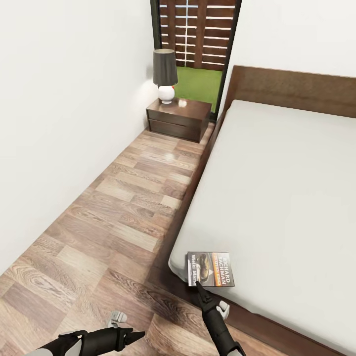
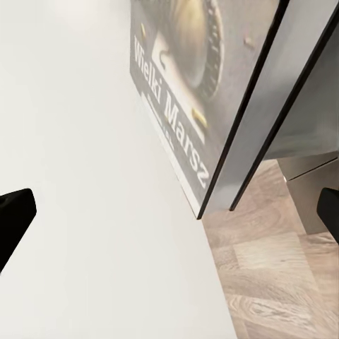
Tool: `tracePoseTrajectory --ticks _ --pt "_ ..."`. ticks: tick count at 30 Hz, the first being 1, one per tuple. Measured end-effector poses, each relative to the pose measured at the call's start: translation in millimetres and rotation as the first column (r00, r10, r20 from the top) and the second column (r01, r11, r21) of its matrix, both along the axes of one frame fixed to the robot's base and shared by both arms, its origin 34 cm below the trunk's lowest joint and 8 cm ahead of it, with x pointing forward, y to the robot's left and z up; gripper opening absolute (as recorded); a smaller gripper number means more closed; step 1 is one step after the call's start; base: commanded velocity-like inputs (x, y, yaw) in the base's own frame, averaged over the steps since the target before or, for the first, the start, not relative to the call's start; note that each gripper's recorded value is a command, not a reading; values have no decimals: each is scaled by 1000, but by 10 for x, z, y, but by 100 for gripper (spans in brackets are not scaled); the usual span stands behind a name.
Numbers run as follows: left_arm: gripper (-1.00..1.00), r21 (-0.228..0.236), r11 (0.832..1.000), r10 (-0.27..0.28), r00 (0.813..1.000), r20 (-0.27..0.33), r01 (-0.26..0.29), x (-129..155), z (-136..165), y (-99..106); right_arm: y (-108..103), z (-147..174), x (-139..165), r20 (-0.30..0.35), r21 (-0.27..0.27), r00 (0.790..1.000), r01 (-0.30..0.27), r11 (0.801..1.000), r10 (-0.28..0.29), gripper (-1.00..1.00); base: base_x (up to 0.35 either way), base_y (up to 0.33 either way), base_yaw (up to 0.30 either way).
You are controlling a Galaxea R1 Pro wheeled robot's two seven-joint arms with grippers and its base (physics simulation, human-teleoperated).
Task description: In the bedroom, move the book from the bed onto either nightstand, and place the two sandals side by side next to the bed.
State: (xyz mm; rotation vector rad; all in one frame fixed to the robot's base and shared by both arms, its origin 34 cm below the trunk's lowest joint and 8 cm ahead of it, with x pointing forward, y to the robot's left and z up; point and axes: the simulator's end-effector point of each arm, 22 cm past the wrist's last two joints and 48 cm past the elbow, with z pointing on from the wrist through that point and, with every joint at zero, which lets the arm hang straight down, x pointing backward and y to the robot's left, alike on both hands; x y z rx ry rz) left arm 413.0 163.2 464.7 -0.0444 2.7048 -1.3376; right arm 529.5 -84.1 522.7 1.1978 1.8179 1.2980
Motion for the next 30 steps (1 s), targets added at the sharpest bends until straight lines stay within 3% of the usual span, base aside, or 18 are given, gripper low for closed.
tracePoseTrajectory --ticks 30 --pt "100 0 1000 -1 1000 0 1 -10 -141 -2 -1 -141 -9 0 0 1000 0 1000 0 100 0 0 0"
